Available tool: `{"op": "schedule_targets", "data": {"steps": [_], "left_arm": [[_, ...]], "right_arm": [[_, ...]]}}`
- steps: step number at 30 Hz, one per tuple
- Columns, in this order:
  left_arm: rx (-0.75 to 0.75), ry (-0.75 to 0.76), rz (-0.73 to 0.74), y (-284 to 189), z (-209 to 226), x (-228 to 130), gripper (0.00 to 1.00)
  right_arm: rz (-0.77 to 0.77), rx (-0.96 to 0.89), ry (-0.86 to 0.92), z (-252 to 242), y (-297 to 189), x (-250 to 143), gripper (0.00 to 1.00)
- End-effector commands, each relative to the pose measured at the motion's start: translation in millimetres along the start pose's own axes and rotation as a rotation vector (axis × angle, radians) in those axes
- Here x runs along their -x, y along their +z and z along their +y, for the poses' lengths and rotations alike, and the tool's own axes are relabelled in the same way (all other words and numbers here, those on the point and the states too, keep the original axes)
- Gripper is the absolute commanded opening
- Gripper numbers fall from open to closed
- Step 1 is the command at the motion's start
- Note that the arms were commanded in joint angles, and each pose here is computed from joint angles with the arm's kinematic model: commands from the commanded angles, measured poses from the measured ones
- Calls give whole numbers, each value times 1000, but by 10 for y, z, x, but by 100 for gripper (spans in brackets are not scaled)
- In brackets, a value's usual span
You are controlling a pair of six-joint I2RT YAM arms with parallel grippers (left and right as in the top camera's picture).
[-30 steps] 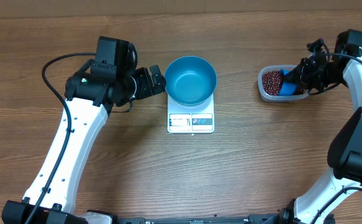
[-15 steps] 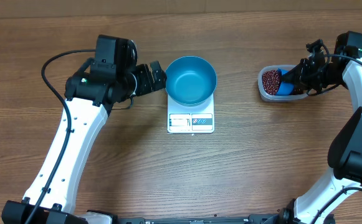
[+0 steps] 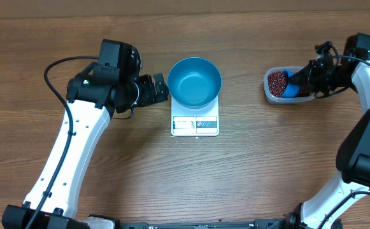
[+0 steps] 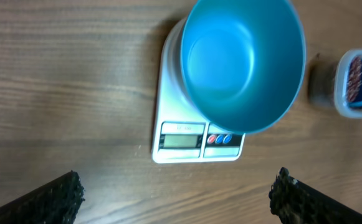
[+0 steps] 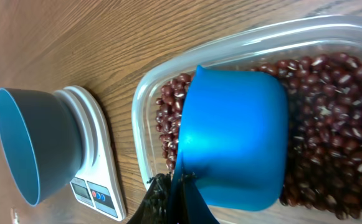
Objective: Scoop item into bowl and weigh 150g on scale
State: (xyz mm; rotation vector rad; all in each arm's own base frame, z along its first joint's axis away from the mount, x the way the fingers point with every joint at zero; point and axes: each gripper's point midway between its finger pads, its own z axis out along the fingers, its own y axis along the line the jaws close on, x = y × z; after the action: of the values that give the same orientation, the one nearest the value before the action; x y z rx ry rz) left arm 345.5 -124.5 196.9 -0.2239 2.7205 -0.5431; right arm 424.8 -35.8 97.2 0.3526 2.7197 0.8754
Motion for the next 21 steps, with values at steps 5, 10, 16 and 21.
{"op": "schedule_targets", "data": {"steps": [5,10,16,21], "left_arm": [[18,69,53,73,60,-143,99],[19,69,55,85,68,-151,100],[18,77,51,85,65,-141,100],[30,82,22,87,77,-75,100]], "right_arm": [[107,-3,130,-349,259,-273,4],[112,-3,136,-366,273,-301,4],[111,-4,136,-428,355,-358,4],[109,-4,133,-430,357,-355,4]]}}
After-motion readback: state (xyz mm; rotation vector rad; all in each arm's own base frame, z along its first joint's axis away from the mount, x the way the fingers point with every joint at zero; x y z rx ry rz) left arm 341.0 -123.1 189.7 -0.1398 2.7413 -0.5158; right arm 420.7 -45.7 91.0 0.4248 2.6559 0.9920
